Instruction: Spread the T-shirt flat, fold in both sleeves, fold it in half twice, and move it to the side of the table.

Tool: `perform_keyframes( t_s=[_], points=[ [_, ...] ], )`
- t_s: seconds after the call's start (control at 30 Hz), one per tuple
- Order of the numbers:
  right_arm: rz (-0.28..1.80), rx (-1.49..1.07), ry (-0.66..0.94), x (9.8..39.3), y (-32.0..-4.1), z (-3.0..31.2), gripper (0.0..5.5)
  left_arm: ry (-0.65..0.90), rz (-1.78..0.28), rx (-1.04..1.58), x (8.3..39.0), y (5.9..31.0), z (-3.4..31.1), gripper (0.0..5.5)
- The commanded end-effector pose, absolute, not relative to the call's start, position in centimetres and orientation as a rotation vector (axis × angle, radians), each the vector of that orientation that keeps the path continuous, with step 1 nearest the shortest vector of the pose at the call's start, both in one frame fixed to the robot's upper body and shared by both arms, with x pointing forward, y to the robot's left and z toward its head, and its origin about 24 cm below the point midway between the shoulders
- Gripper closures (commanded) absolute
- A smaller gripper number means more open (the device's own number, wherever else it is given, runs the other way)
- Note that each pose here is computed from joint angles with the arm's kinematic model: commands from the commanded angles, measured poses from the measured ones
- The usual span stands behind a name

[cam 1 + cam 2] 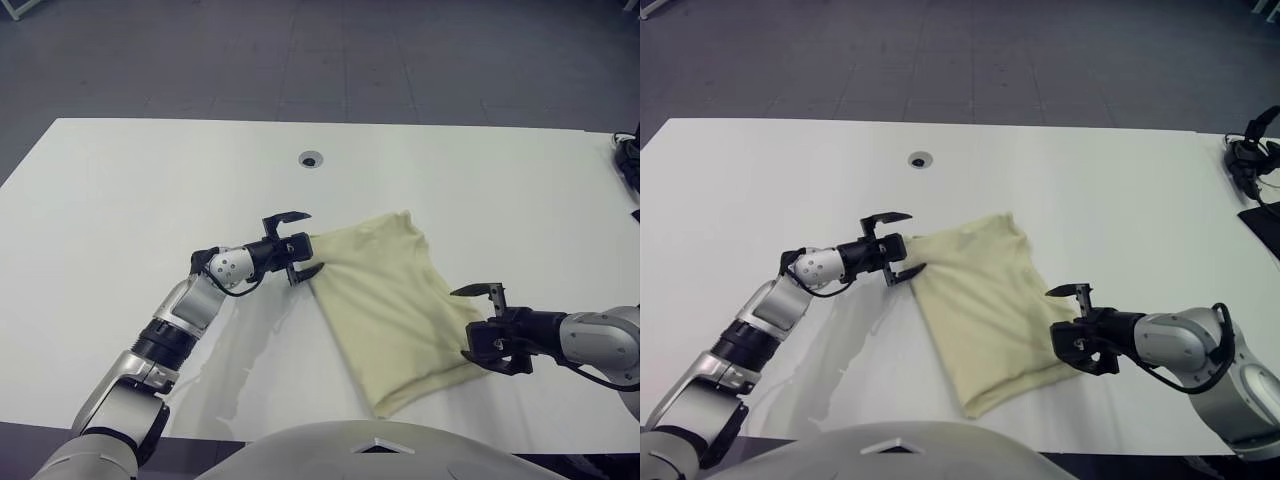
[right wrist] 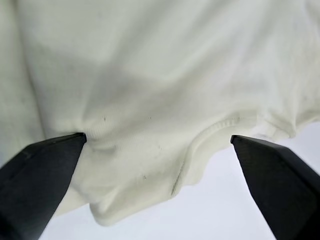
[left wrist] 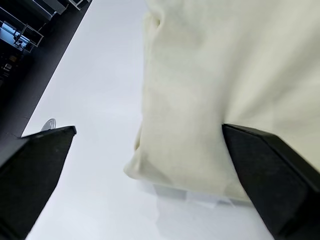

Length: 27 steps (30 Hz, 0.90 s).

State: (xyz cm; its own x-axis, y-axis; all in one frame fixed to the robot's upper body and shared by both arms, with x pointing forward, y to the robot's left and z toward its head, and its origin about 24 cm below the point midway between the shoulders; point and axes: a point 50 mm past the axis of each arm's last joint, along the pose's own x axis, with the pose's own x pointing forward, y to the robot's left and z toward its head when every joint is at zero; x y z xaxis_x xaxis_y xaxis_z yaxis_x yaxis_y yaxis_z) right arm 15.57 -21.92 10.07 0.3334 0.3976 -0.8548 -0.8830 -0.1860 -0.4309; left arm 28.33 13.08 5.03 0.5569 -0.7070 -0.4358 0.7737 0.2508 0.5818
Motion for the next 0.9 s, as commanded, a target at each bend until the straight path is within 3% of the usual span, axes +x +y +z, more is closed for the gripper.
perform_keyframes(
  t_s=[0.03,0.23,0.43,0.6,0.9],
  points=[
    [1.367,-1.245,0.527,14.0,-20.4,8.5,0.1,0.259,-1.025,0.917,28.1,14.4,1.7,0.12],
    [1.388,-1.255,0.432,14.3,-18.7,9.5,0.1,0.242,-1.02,0.938,29.3,14.4,1.7,0.12],
    [1.408,-1.243,0.402,14.7,-17.8,9.1,0.1,0.048,-1.061,0.911,30.5,12.6,3.2,0.12],
    [1.407,-1.229,0.387,14.7,-17.5,9.2,0.1,0.017,-1.064,0.934,31.0,12.7,4.1,0.12],
    [1.266,-1.155,0.248,16.1,-17.0,12.4,0.1,-0.104,-1.088,0.857,30.4,12.5,6.4,0.12]
  ],
)
